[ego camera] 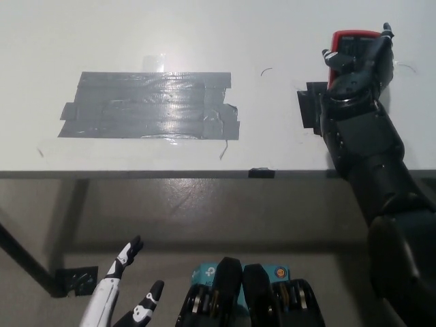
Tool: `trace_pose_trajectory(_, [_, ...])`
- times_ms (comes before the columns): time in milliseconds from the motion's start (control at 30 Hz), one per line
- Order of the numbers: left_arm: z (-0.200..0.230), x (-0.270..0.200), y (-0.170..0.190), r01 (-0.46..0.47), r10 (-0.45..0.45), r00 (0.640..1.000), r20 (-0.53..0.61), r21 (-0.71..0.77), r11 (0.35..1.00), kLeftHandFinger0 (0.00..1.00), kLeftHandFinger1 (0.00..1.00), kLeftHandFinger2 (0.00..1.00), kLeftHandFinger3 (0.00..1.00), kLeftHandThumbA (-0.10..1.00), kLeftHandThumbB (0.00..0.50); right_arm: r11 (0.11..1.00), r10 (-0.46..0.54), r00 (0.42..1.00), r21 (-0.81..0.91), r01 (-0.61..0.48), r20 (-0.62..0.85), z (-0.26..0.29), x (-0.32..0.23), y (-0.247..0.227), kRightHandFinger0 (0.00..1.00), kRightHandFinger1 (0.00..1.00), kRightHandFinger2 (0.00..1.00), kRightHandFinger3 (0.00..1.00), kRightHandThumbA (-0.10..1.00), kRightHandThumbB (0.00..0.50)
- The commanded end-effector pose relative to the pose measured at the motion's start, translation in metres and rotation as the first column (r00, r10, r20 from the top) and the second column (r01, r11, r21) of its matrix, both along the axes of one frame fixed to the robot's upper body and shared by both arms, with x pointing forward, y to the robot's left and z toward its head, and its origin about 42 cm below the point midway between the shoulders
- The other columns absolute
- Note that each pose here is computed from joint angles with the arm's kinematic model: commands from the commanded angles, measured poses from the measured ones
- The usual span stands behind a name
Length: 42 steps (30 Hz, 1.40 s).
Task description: The robot first picks the multimeter with right hand and then unfolds the black stand on the back of it using left hand
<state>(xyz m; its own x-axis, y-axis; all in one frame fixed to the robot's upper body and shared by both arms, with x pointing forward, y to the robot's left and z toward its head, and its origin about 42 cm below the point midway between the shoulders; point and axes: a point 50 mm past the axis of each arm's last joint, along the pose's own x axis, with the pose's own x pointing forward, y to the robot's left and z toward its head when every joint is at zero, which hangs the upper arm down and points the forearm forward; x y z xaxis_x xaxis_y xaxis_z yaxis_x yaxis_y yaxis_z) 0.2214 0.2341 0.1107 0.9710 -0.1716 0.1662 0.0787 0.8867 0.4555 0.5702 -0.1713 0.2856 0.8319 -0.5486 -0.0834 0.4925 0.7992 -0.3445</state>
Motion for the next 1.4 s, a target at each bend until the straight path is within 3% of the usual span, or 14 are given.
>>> trace_pose_trajectory(0, [0.008, 0.001, 0.002, 0.018, -0.019, 0.998, 0.060, 0.023, 1.000, 1.00, 1.00, 1.00, 1.00, 0.73, 0.028, 0.998, 0.025, 0.995, 0.059, -0.031, 0.093, 0.034, 0.009, 0.001, 1.00, 1.00, 1.00, 1.00, 0.84, 0.485])
trace_pose_trajectory(267, [0.010, 0.004, 0.001, 0.022, -0.023, 0.998, 0.065, 0.022, 1.000, 1.00, 1.00, 1.00, 1.00, 0.74, 0.022, 0.998, 0.028, 0.998, 0.056, -0.031, 0.054, 0.022, 0.009, -0.004, 1.00, 1.00, 1.00, 1.00, 0.82, 0.500])
trace_pose_trajectory(467, [0.010, 0.006, 0.000, 0.022, -0.024, 0.997, 0.076, 0.031, 0.999, 1.00, 1.00, 1.00, 1.00, 0.75, 0.025, 0.986, 0.027, 0.999, 0.163, -0.033, 0.041, 0.011, 0.008, -0.006, 1.00, 1.00, 1.00, 1.00, 0.62, 0.460])
trace_pose_trajectory(600, [0.012, 0.010, 0.001, 0.023, -0.025, 0.996, 0.080, 0.026, 0.999, 1.00, 1.00, 1.00, 1.00, 0.76, 0.033, 0.972, -0.025, 0.999, 0.236, 0.016, 0.035, -0.002, 0.006, -0.015, 1.00, 1.00, 1.00, 1.00, 0.09, 0.287])
trace_pose_trajectory(633, [0.012, 0.010, 0.001, 0.023, -0.025, 0.997, 0.078, 0.023, 0.999, 1.00, 1.00, 1.00, 1.00, 0.76, 0.034, 0.977, -0.030, 0.999, 0.210, 0.024, 0.029, -0.006, 0.005, -0.017, 0.85, 0.91, 0.89, 1.00, 0.03, 0.270])
trace_pose_trajectory(667, [0.012, 0.010, 0.001, 0.023, -0.025, 0.997, 0.079, 0.025, 0.999, 1.00, 1.00, 1.00, 1.00, 0.76, 0.029, 0.979, -0.038, 0.999, 0.199, 0.034, 0.018, -0.011, 0.004, -0.019, 0.52, 0.56, 0.58, 1.00, -0.09, 0.253])
trace_pose_trajectory(733, [0.013, 0.009, 0.001, 0.024, -0.026, 0.997, 0.076, 0.019, 1.000, 1.00, 1.00, 1.00, 1.00, 0.74, 0.027, 0.984, -0.032, 0.999, 0.178, 0.033, -0.010, -0.020, 0.002, -0.021, 0.11, 0.17, 0.31, 1.00, -0.10, 0.205])
trace_pose_trajectory(833, [0.014, 0.012, 0.001, 0.024, -0.026, 0.996, 0.085, 0.019, 1.000, 1.00, 1.00, 1.00, 1.00, 0.74, 0.027, 0.986, -0.040, 0.999, 0.165, 0.038, 0.009, -0.022, 0.002, -0.022, 0.19, 0.24, 0.34, 0.66, -0.10, 0.225])
trace_pose_trajectory(933, [0.015, 0.013, 0.003, 0.020, -0.023, 0.996, 0.090, 0.026, 0.999, 1.00, 1.00, 1.00, 1.00, 0.74, 0.033, 0.987, -0.040, 0.999, 0.157, 0.036, 0.021, -0.021, 0.002, -0.020, 0.20, 0.26, 0.37, 0.62, -0.10, 0.218])
trace_pose_trajectory(1067, [0.015, 0.015, 0.003, 0.020, -0.021, 0.996, 0.089, 0.017, 1.000, 1.00, 1.00, 1.00, 1.00, 0.72, 0.029, 0.981, -0.048, 0.996, 0.193, 0.033, 0.070, -0.020, 0.002, -0.021, 0.00, 0.01, 0.14, 0.34, -0.10, 0.213])
trace_pose_trajectory(1167, [0.015, 0.016, 0.004, 0.022, -0.024, 0.996, 0.087, 0.021, 1.000, 1.00, 1.00, 1.00, 1.00, 0.71, 0.022, 0.977, -0.046, 0.994, 0.213, 0.023, 0.103, -0.017, 0.003, -0.023, 0.00, 0.00, 0.04, 0.14, -0.10, 0.214])
trace_pose_trajectory(1233, [0.016, 0.019, 0.004, 0.020, -0.022, 0.996, 0.085, 0.025, 0.999, 1.00, 1.00, 1.00, 1.00, 0.72, 0.023, 0.971, -0.054, 0.987, 0.239, 0.018, 0.148, -0.011, 0.004, -0.024, 0.00, 0.00, 0.09, 0.09, -0.10, 0.223])
trace_pose_trajectory(1300, [0.017, 0.024, 0.005, 0.013, -0.016, 0.996, 0.087, 0.025, 1.000, 1.00, 1.00, 1.00, 1.00, 0.73, 0.029, 0.963, -0.045, 0.982, 0.268, -0.006, 0.184, 0.001, 0.008, -0.024, 0.08, 0.20, 0.36, 0.21, -0.10, 0.233])
trace_pose_trajectory(1367, [0.015, 0.023, 0.007, 0.010, -0.012, 0.997, 0.076, 0.029, 1.000, 1.00, 1.00, 1.00, 1.00, 0.74, 0.034, 0.943, -0.047, 0.974, 0.332, -0.029, 0.219, 0.005, 0.009, -0.023, 0.00, 0.02, 0.41, 0.26, -0.10, 0.234])
